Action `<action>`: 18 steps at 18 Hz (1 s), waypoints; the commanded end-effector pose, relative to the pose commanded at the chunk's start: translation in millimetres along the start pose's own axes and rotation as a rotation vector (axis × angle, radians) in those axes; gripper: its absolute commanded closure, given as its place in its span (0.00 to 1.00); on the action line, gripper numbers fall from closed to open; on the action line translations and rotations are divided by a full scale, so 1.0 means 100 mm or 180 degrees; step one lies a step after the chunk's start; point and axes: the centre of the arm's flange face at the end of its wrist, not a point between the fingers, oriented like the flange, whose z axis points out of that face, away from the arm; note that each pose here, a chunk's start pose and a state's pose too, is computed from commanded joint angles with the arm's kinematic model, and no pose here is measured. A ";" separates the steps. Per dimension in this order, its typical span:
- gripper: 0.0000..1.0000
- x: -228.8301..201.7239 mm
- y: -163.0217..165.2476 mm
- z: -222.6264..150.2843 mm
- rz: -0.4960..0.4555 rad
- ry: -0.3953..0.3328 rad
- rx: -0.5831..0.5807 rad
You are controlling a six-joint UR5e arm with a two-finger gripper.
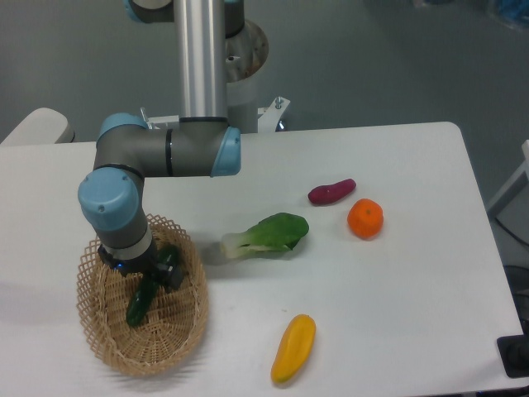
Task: Pick up the cucumber from the basket
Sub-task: 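Lower the gripper onto the green cucumber and close on it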
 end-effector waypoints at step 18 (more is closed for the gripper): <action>0.76 -0.07 -0.11 -0.19 0.0084 -0.0078 0.0125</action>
